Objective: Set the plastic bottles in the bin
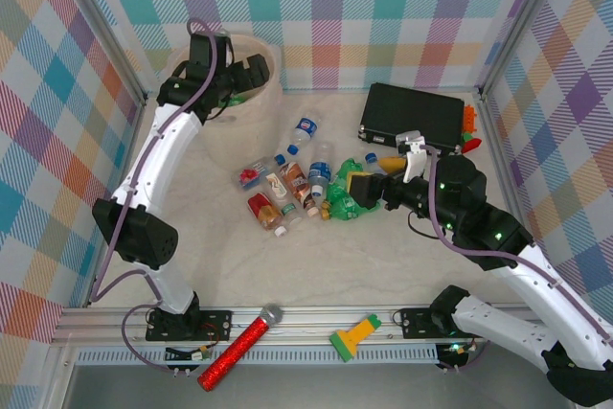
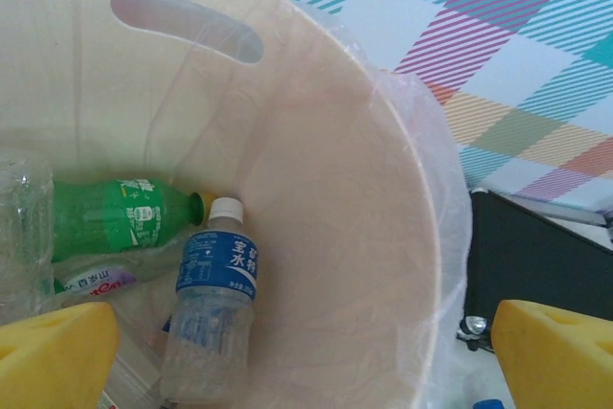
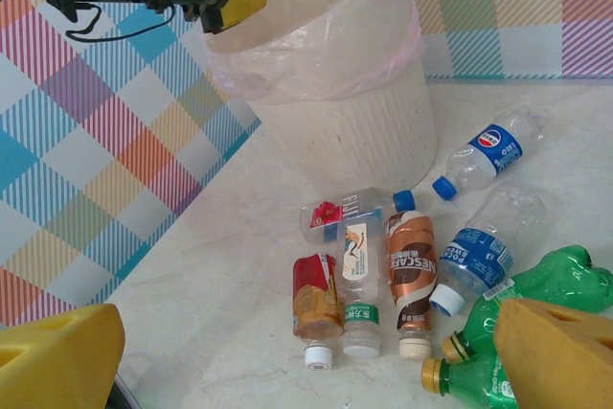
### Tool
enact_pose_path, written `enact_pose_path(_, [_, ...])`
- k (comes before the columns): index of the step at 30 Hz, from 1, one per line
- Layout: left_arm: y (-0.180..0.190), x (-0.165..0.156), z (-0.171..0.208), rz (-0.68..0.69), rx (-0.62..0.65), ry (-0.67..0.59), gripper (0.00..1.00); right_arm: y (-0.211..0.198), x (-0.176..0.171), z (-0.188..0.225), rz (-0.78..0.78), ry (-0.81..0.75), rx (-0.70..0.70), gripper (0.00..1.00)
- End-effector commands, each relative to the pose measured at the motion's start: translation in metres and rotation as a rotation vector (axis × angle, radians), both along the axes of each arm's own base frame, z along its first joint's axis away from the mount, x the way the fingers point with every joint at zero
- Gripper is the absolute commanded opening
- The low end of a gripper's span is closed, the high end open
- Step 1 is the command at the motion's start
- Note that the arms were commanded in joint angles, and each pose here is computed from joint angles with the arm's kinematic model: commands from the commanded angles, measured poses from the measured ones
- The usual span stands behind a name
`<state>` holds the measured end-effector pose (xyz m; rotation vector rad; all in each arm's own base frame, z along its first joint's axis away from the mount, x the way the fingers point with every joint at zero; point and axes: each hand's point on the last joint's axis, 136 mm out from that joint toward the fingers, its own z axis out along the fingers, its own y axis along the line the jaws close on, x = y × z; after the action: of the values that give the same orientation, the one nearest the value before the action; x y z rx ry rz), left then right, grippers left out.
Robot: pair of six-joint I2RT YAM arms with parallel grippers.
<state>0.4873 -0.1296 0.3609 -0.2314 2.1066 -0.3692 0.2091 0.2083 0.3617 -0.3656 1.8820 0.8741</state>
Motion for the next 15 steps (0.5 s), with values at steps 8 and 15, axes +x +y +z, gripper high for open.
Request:
enact_pose_path(8, [-0.028,-0.047,0.028,-0.085,-0.045,-0.084,0.99,-0.021,0.026,-0.04,-0.206,0.118,-0.102,0.99])
enact_pose_path(15, [-0.064,-0.09,0.003,-0.171,-0.077,-0.08,1.0,-0.03,0.039,-0.082,-0.288,0.202,-0.171,0.99])
